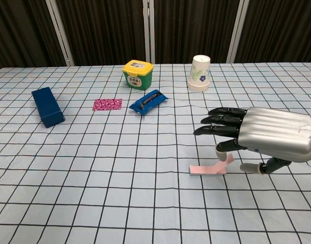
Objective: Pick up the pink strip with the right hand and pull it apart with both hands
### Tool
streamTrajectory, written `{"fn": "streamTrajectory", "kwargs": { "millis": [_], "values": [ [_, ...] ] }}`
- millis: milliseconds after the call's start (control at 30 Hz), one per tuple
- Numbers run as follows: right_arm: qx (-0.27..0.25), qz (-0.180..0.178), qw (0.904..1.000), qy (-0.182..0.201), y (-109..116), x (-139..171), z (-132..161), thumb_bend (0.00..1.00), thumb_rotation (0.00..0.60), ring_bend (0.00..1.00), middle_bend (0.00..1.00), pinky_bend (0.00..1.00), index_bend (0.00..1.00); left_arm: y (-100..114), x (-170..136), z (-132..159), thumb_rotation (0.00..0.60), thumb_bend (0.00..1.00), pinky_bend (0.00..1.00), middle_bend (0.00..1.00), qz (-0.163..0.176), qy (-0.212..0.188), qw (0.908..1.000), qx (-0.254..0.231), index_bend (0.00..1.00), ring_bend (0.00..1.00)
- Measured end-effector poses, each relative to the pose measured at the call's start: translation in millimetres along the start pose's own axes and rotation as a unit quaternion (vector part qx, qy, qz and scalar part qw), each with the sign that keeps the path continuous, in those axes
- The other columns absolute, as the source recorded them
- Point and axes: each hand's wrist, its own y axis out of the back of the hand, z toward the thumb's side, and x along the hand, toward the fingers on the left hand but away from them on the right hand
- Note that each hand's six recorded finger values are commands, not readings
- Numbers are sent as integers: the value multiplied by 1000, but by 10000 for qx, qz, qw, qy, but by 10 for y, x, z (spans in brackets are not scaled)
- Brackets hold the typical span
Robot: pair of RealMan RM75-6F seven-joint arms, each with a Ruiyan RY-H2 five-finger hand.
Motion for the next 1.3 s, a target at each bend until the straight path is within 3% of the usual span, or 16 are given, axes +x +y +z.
{"fn": "streamTrajectory", "kwargs": {
  "millis": [633,1033,1300],
  "values": [
    [-46,-26,10000,-48,-80,-97,13,402,600,0,74,0,556,0,2,-4,600,0,0,0,-6,6,10000,-6,0,0],
    [-198,-49,9997,-151,-98,-116,-7,411,600,0,88,0,661,-8,1,-1,600,0,0,0,-19,2,10000,0,0,0],
    [-299,-270,9990,-195,-12,-140,-6,428,600,0,102,0,695,-24,2,-1,600,0,0,0,-47,6,10000,1,0,0]
  ]
}}
